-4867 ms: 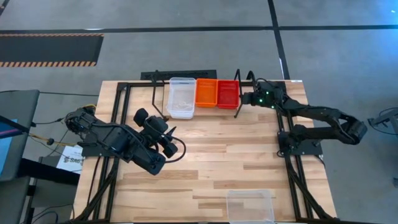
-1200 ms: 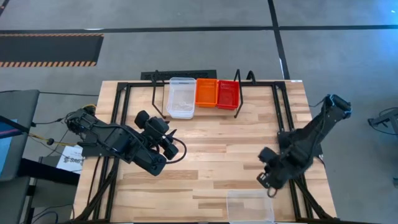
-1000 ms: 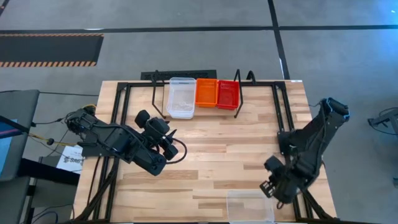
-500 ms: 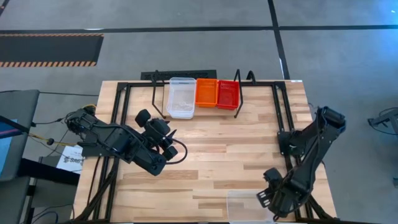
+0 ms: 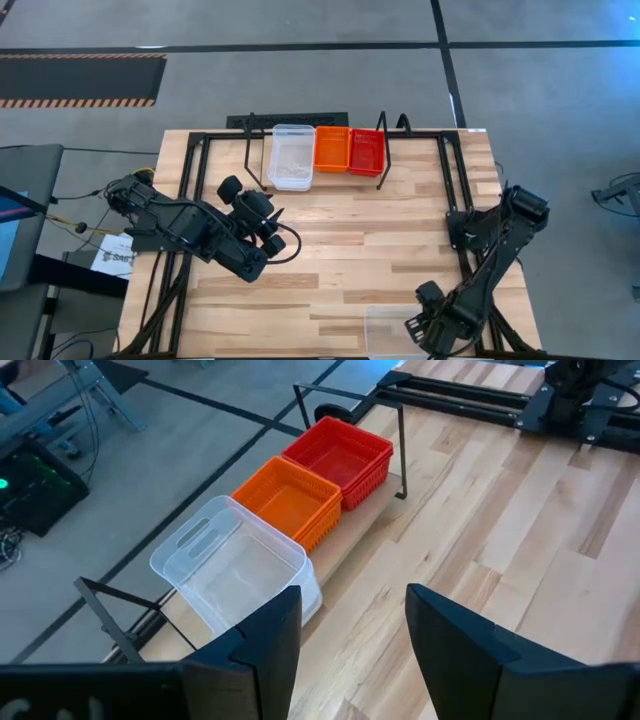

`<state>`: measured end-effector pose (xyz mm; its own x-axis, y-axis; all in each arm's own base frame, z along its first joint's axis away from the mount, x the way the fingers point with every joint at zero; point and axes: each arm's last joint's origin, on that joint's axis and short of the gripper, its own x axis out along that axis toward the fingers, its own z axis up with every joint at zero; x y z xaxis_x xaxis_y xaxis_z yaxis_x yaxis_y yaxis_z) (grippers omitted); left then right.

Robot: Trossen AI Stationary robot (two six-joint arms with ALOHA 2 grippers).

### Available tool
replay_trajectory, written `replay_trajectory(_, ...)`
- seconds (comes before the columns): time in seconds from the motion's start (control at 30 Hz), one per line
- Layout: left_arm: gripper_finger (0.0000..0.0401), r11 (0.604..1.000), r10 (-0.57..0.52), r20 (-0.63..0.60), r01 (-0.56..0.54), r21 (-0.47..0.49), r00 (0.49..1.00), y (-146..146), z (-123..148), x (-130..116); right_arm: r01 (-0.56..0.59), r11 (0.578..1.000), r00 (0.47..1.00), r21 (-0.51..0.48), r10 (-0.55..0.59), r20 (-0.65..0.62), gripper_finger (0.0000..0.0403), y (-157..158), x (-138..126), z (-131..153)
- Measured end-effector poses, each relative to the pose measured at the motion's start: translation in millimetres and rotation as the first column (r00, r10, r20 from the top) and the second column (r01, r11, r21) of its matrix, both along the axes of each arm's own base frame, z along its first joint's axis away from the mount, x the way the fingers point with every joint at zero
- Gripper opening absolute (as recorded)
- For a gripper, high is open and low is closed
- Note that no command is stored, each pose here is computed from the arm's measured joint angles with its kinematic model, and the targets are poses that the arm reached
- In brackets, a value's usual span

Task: Stack baskets on shelf by color
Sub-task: Stack the transparent bin on top of the transparent bins on the shelf

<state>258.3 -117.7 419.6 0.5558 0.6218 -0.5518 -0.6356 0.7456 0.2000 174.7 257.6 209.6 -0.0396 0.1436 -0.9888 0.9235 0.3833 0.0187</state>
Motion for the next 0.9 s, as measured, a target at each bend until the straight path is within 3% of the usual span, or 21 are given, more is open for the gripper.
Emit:
replay_trajectory(0.17, 0.0169, 1.000, 0.000, 0.000, 0.000, 0.000, 1.000, 0.0, 0.0, 0.0, -0.024, 1.000, 1.000, 0.007, 0.024, -0.019, 0.0154, 0.9, 7.5, -8.7)
replay_trajectory(0.4, 0.0169, 1.000, -0.001, 0.000, 0.001, 0.000, 1.000, -0.1, 0.0, 0.0, -0.063, 0.998, 0.998, -0.010, 0.062, -0.018, 0.0019, -8.9, 17.1, -9.1)
replay_trajectory(0.7, 0.0169, 1.000, -0.002, -0.002, 0.002, -0.004, 1.000, -0.2, -0.1, -0.1, -0.223, 0.971, 0.974, -0.084, 0.218, -0.064, 0.0007, -44.2, 36.9, -6.0)
replay_trajectory(0.9, 0.0169, 1.000, -0.002, -0.003, 0.002, -0.005, 1.000, -0.1, 0.0, -0.2, -0.392, 0.905, 0.918, -0.167, 0.395, -0.013, 0.0004, -96.3, 70.6, 5.9)
